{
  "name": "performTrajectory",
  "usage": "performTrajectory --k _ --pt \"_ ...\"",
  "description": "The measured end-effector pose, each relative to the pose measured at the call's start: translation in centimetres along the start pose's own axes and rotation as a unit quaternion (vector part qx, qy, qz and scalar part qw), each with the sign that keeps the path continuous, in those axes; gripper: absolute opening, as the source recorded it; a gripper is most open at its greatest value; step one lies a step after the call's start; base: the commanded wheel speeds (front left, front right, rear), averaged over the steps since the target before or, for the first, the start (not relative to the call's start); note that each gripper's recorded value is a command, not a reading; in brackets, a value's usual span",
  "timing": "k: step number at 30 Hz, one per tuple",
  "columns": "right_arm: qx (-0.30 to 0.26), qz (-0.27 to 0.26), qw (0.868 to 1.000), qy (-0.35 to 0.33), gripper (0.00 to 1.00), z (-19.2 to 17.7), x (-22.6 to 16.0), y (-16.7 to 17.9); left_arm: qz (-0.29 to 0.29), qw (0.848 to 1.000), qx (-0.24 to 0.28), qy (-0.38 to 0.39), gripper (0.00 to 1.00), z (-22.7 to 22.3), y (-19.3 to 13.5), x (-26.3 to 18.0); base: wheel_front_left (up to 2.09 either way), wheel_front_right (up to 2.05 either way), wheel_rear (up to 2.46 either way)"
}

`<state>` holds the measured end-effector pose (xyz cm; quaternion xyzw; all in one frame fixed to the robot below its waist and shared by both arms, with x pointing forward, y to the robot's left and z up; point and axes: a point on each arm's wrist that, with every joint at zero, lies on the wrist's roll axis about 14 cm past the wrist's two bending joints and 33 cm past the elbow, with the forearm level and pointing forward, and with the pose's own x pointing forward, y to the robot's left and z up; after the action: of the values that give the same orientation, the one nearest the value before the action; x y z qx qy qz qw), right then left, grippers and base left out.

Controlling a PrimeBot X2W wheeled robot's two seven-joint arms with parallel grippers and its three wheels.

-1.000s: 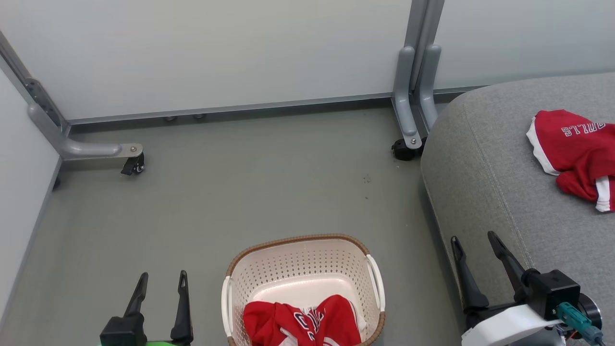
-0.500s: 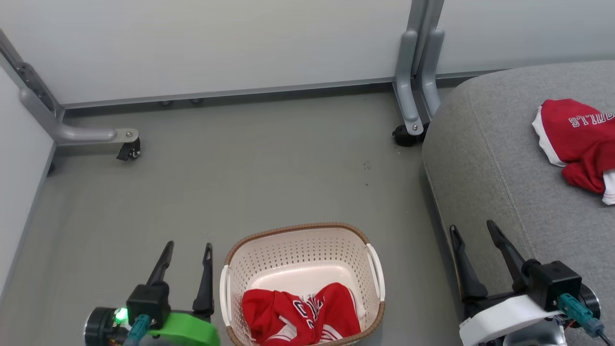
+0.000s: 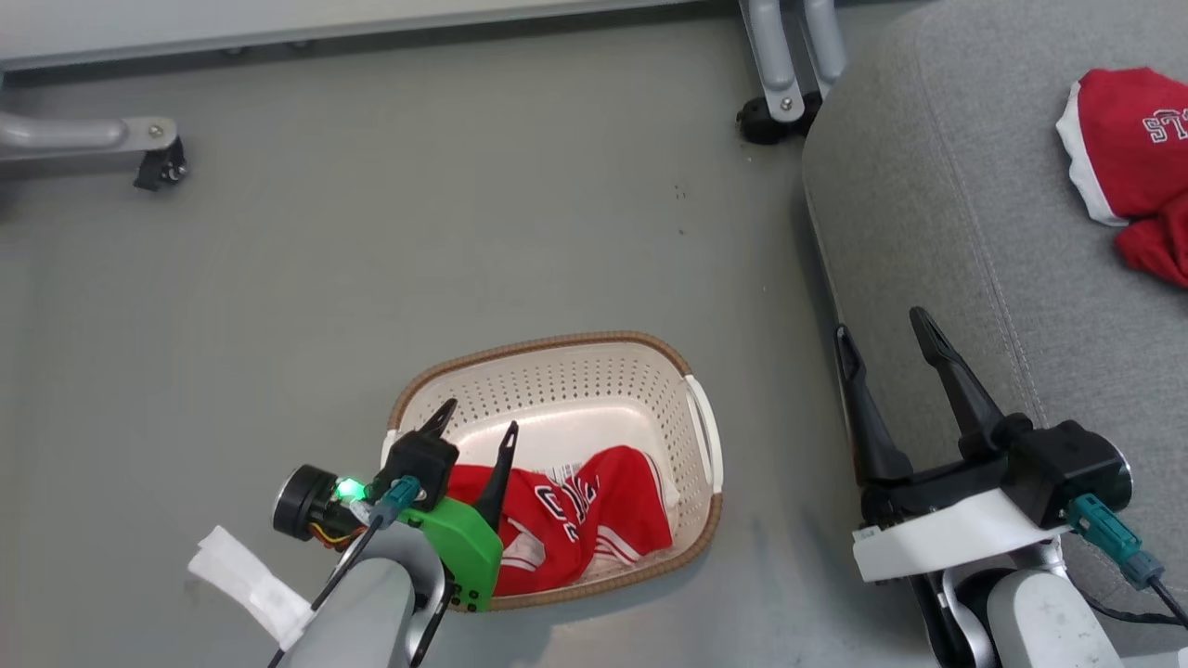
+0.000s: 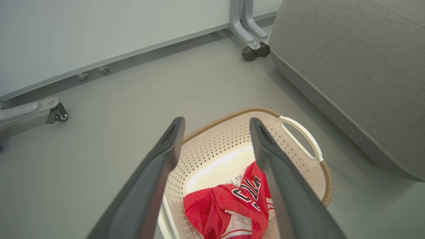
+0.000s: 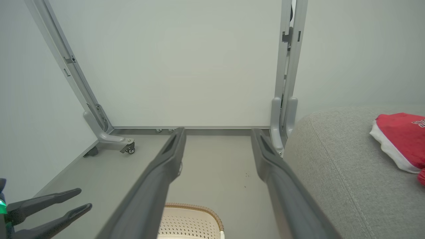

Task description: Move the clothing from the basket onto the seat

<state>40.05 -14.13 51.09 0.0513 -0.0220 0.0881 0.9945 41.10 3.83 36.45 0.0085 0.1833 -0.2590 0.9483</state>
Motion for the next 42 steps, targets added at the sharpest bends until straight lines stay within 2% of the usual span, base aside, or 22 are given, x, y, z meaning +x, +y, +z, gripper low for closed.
performTrajectory --k 5,9,13,25,33,42 --pt "0.009 -0.003 1.0 0.015 1.0 -2.2 1.6 -0.6 -0.061 0.994 0.016 0.094 1.0 -4.8 -2.0 2.6 0.0 0.0 0.0" --pt "0.019 -0.01 0.999 0.03 1.0 -4.3 2.6 -1.3 -0.113 0.979 0.025 0.167 1.0 -8.6 -4.1 3.7 0.0 0.0 0.0" --pt "0.03 -0.015 0.998 0.047 1.0 -6.6 3.5 -1.9 -0.143 0.964 0.04 0.221 1.0 -11.7 -4.5 5.1 0.0 0.0 0.0" --pt "0.074 -0.045 0.989 0.119 1.0 -13.9 4.0 -3.8 -0.164 0.917 0.037 0.362 1.0 -21.6 -2.5 6.3 0.0 0.0 0.0" --pt "0.09 -0.065 0.984 0.143 1.0 -16.3 3.9 -5.1 -0.184 0.893 0.038 0.409 1.0 -26.3 -2.3 6.8 0.0 0.0 0.0" --pt "0.093 -0.088 0.978 0.166 1.0 -18.1 3.1 -6.5 -0.197 0.874 0.031 0.443 1.0 -29.5 -2.6 7.8 0.0 0.0 0.0"
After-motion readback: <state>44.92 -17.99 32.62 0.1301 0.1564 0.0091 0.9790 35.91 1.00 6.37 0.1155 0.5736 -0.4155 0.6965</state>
